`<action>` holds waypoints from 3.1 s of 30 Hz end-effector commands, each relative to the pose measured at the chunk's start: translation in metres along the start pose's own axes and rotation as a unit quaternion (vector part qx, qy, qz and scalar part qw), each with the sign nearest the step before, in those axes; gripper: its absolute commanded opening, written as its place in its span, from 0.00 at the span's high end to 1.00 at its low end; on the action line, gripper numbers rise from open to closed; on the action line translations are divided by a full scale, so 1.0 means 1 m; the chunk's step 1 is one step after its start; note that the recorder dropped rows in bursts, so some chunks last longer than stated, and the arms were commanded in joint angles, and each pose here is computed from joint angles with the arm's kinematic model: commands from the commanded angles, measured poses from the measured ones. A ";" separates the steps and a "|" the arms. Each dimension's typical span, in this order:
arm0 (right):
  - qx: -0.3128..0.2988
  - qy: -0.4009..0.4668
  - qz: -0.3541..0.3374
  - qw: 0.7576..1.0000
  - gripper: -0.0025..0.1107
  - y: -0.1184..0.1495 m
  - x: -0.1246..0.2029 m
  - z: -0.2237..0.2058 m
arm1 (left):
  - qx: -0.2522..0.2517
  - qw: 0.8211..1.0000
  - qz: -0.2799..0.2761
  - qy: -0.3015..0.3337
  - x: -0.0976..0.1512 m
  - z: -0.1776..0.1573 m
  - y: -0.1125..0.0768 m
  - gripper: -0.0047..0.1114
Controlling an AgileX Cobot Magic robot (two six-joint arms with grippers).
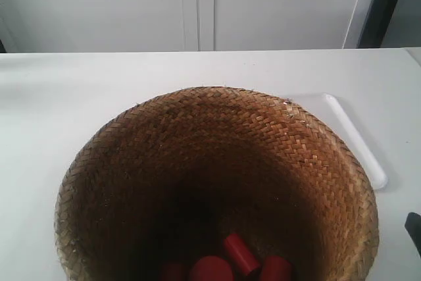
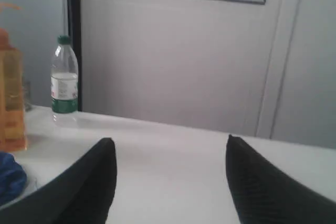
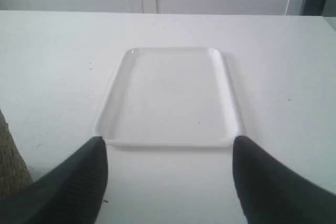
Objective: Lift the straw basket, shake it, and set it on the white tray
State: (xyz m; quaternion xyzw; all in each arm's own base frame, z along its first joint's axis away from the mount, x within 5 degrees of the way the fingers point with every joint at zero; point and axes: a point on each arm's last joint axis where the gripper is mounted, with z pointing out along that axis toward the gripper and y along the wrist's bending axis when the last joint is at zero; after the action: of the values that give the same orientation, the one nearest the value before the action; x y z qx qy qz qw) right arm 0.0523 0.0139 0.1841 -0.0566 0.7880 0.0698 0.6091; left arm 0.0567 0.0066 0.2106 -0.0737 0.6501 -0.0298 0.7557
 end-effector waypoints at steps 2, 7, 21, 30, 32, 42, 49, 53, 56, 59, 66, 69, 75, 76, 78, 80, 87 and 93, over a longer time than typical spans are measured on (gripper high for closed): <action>0.010 -0.056 0.027 0.998 0.42 -0.002 -0.009 0.000 | -0.013 0.976 -0.212 -0.038 -0.007 0.000 0.004 0.40; -0.022 -0.092 0.184 0.978 0.42 0.001 -0.016 -0.001 | 0.018 0.980 -0.195 0.045 -0.010 -0.001 -0.007 0.40; -0.025 -0.150 0.358 0.921 0.42 -0.006 -0.025 -0.004 | 0.130 0.980 -0.140 0.060 -0.031 0.010 -0.031 0.40; -0.034 -0.126 0.353 0.927 0.42 -0.002 -0.022 -0.003 | 0.338 0.912 -0.192 0.131 -0.038 -0.002 -0.069 0.38; -0.035 -0.122 0.353 0.927 0.42 -0.002 -0.021 -0.003 | 0.385 0.888 -0.213 0.136 -0.048 -0.003 -0.077 0.36; -0.043 -0.102 0.352 0.929 0.42 0.001 -0.019 -0.002 | 0.301 0.953 0.011 -0.045 -0.090 0.017 -0.066 0.35; -0.043 -0.102 0.352 0.929 0.42 0.001 -0.019 -0.002 | 0.243 0.928 0.177 -0.221 -0.105 0.015 -0.061 0.41; -0.042 -0.105 0.352 0.929 0.42 0.000 -0.019 -0.002 | 0.222 0.940 0.152 -0.211 -0.105 0.022 -0.057 0.41; -0.042 -0.105 0.352 0.929 0.42 0.000 -0.019 -0.002 | 0.195 0.968 0.073 -0.140 -0.100 0.039 -0.051 0.41; -0.043 -0.104 0.352 0.929 0.42 0.001 -0.019 -0.002 | 0.134 0.991 -0.022 -0.017 -0.094 0.061 -0.042 0.41; -0.043 -0.102 0.352 0.929 0.42 0.001 -0.019 -0.002 | 0.125 0.979 -0.078 0.139 -0.089 0.098 -0.048 0.41; -0.043 -0.102 0.352 0.929 0.42 0.001 -0.019 -0.002 | 0.172 0.971 -0.036 0.163 -0.096 0.109 -0.058 0.41; -0.043 -0.104 0.352 0.929 0.42 0.001 -0.019 -0.002 | 0.331 0.929 0.162 -0.024 -0.119 0.100 -0.083 0.41; -0.042 -0.105 0.352 0.929 0.42 0.001 -0.019 -0.002 | 0.355 0.912 0.184 -0.087 -0.125 0.096 -0.088 0.43; -0.042 -0.107 0.352 0.929 0.42 0.000 -0.019 -0.002 | 0.360 0.889 0.220 -0.180 -0.133 0.090 -0.091 0.45; -0.040 -0.108 0.350 0.929 0.42 0.000 -0.019 -0.002 | 0.333 0.882 0.263 -0.206 -0.134 0.091 -0.089 0.48; -0.041 -0.108 0.351 0.929 0.42 0.000 -0.019 -0.002 | 0.292 0.901 0.305 -0.102 -0.103 0.126 -0.079 0.52; -0.041 -0.105 0.349 0.930 0.42 0.000 -0.019 -0.002 | 0.224 0.959 0.068 0.160 -0.085 0.163 -0.067 0.52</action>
State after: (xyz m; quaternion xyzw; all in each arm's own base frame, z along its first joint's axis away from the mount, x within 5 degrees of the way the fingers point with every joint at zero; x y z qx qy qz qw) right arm 0.0550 0.0143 0.2047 0.2065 0.6843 0.3211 0.6213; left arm 0.1971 -0.0407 0.3261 0.2328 0.6805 -0.0917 0.6887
